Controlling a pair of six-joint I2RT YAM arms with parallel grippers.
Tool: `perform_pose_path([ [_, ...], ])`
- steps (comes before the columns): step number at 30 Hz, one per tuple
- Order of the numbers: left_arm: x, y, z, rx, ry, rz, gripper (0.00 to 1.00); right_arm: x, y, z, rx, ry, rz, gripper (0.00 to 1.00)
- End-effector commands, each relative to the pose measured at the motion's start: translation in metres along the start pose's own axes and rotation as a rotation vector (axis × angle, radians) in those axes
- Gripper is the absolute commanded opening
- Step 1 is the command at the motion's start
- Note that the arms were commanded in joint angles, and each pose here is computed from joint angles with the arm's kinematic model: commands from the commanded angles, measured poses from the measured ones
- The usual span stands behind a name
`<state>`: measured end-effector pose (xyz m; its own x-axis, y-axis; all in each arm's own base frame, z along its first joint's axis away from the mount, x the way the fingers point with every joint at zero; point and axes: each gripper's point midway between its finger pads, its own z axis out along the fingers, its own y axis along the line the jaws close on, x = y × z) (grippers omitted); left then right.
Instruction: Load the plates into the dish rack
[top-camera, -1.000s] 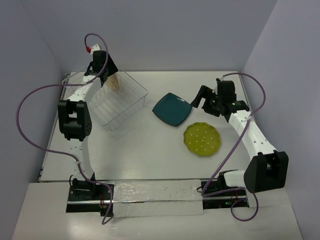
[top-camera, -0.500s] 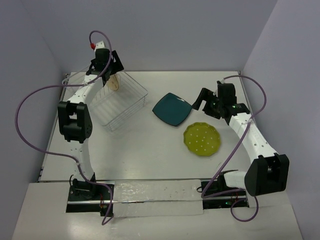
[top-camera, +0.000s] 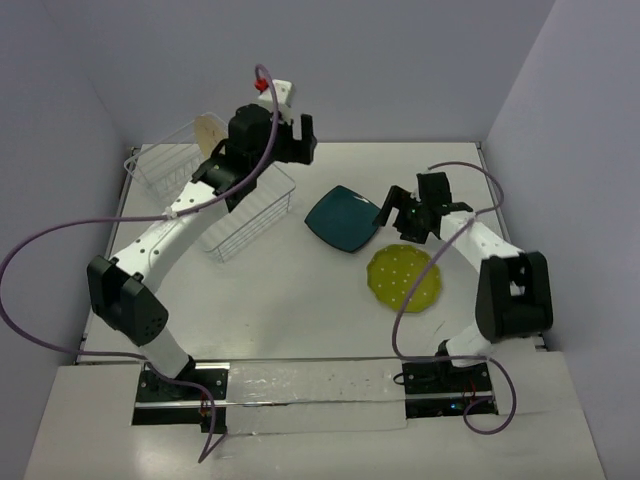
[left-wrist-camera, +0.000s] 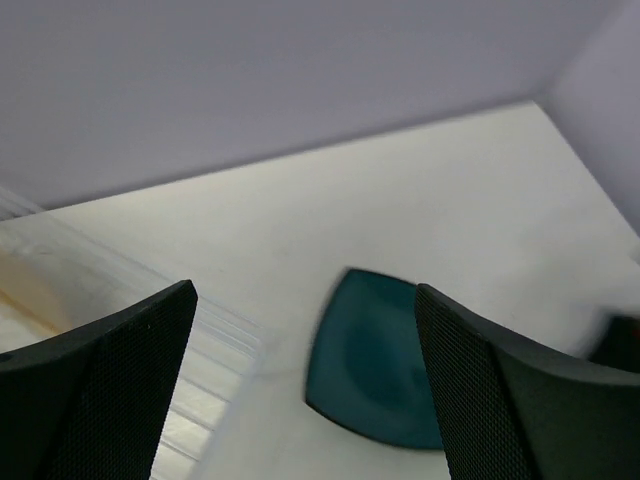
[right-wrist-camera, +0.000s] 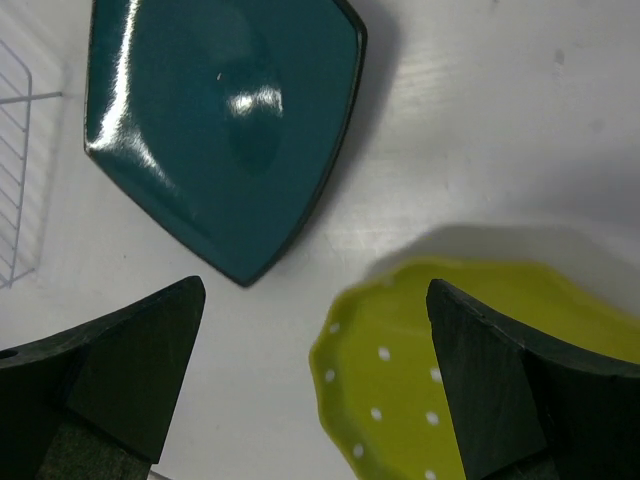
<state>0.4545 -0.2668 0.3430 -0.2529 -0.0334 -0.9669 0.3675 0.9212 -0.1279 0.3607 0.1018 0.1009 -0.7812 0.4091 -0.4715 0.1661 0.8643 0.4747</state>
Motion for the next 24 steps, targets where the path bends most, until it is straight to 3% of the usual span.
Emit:
perform_pose_path([
  [1, 0.027, -0.031, -0.014, 0.157, 0.041, 0.054, 0.97, -0.030, 0.026, 0.038, -0.135, -0.016, -0.018, 0.98],
  [9, 0.068, -0.061, -0.031, 0.344, 0.101, 0.056, 0.99, -0.051, 0.020, 0.095, -0.133, 0.001, -0.011, 0.96],
  [16, 0.080, -0.059, -0.034, 0.338, 0.116, 0.079, 0.99, -0.034, 0.014, 0.118, -0.154, 0.071, 0.031, 0.91],
  [20, 0.083, -0.060, -0.032, 0.350, 0.132, 0.102, 0.99, -0.021, 0.009, 0.122, -0.167, 0.088, 0.068, 0.71],
  [24, 0.100, -0.077, -0.032, 0.442, 0.164, 0.171, 0.99, -0.013, 0.004, 0.125, -0.154, 0.108, 0.108, 0.42],
])
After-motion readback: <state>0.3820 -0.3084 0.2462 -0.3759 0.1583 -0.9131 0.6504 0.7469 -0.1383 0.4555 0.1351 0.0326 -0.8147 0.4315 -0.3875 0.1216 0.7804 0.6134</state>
